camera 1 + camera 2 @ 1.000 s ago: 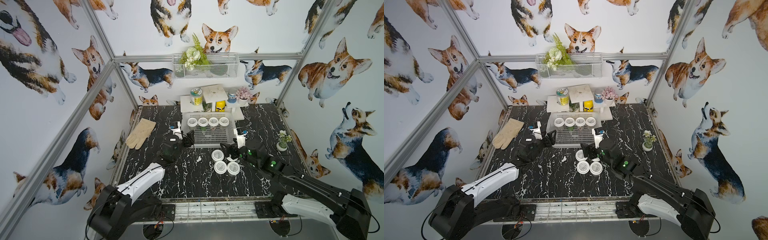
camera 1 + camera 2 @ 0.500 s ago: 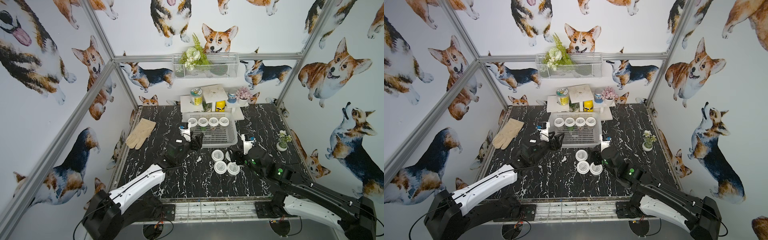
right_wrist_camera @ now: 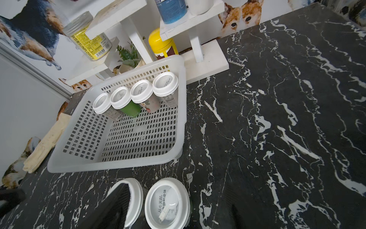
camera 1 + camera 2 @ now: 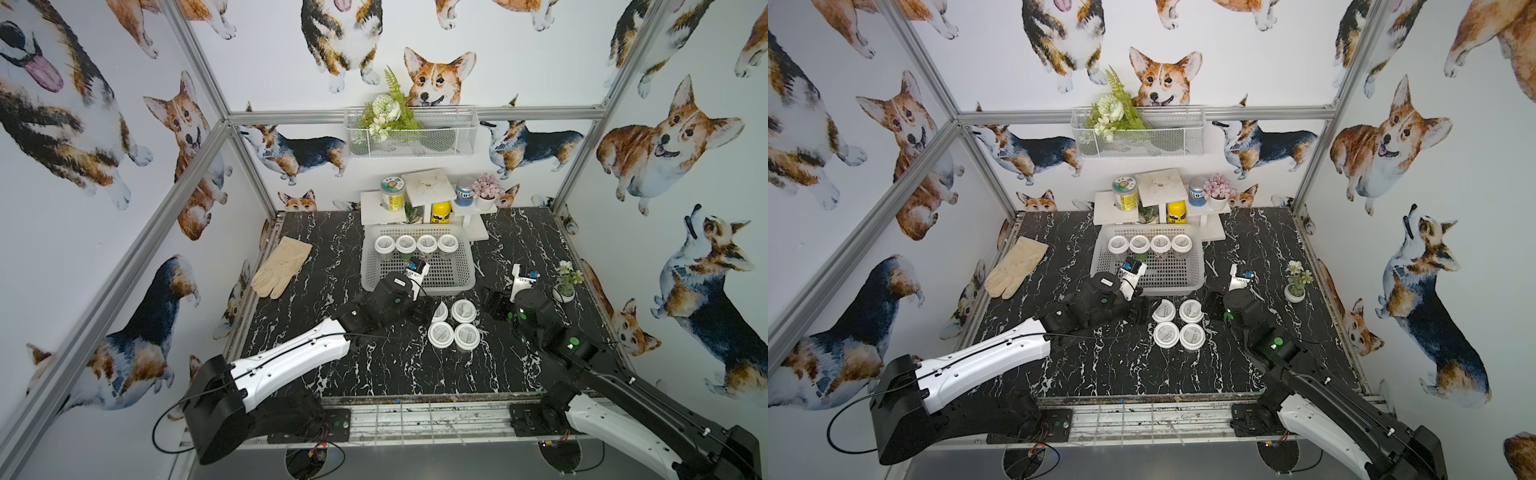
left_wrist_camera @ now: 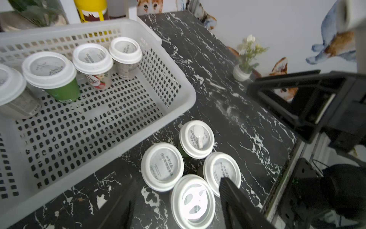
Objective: Put the yogurt in the basket
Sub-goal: Pick up the yogurt from the center of the board.
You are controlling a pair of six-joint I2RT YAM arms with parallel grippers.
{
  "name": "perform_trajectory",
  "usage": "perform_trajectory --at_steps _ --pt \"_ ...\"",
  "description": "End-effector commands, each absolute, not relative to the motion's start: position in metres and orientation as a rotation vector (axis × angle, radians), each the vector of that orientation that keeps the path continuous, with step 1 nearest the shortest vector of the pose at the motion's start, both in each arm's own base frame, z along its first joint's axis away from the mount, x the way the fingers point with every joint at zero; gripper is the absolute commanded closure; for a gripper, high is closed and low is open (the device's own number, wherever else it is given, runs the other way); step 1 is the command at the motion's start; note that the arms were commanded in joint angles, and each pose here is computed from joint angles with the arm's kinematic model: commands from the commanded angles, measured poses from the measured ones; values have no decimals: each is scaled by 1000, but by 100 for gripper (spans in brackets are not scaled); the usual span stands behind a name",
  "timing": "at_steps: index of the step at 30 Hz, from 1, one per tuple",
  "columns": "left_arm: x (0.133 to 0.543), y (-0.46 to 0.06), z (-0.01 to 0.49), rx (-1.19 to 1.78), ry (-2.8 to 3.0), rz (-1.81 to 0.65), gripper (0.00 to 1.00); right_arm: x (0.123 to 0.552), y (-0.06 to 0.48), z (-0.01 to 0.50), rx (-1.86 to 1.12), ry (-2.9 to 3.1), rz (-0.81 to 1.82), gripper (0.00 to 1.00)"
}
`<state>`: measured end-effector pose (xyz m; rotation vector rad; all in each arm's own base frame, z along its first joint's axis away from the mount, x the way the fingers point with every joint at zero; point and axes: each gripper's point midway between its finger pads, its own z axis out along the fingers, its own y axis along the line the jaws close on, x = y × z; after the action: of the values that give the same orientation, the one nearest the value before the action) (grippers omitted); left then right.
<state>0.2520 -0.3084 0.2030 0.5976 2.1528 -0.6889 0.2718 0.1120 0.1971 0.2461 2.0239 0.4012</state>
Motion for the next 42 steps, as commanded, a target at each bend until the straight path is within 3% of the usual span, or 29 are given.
perform_trajectory --at_steps 1,10,42 --pt "235 -312 181 697 2269 -623 28 271 111 196 270 2027 440 19" --pt "205 -327 146 771 2409 -556 28 270 111 196 266 2024 451 19" --pt "200 -332 112 761 2557 -379 23 269 114 197 246 2022 470 20"
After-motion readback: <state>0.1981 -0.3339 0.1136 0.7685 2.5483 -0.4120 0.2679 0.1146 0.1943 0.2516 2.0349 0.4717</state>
